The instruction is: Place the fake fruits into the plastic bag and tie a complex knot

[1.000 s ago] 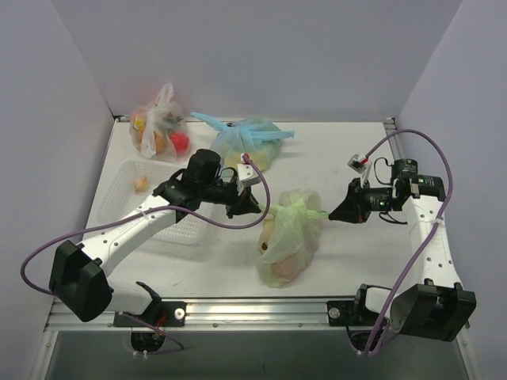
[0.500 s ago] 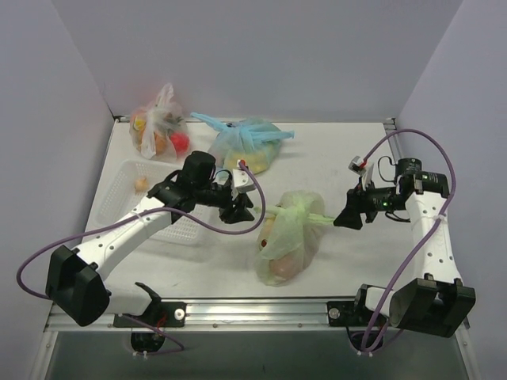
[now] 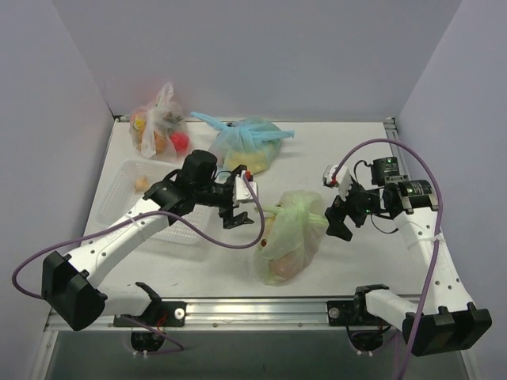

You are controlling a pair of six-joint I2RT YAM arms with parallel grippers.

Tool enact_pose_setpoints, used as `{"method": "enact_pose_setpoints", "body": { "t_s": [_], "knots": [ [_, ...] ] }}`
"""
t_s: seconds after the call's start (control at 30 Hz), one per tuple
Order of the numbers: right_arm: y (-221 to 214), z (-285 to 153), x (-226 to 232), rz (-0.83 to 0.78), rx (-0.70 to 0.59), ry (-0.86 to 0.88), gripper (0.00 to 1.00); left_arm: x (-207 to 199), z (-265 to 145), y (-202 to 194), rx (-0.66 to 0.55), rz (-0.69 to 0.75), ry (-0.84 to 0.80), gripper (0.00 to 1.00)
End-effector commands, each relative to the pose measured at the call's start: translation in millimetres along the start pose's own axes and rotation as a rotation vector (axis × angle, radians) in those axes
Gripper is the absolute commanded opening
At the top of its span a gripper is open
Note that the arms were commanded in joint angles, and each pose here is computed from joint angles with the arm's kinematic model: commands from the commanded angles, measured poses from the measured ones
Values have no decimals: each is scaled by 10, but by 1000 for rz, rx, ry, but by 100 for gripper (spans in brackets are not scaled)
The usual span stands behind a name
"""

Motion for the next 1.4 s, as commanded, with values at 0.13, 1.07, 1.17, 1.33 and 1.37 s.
{"method": "enact_pose_setpoints", "body": {
  "t_s": [0.13,1.07,1.17,1.33,1.37],
  "knots": [
    [-83,313,-164,-3,105,-11,89,352,316,72,11,332,152,97],
    [-145,396,-469,97,183,-302,0,651,465,77,56,-41,553,0],
    [-294,279,-542,150,189,-348,0,721,298,-4,75,-162,623,0],
    [-763,66,-614,233,234,-414,0,977,-147,-502,106,-310,712,0],
    [-921,81,-591,234,261,-400,0,1000,-221,-577,107,-324,719,0]
  ]
}}
Point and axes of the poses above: each gripper's point midway between its finger pads, its own z axis out along the fingers, its own x axis along the line the jaws close on, y = z × x, the point moved 2 cm from there along -z, back along the fingers, and after that the axes turned 12 degrees about -z, right-handed, at the moved point
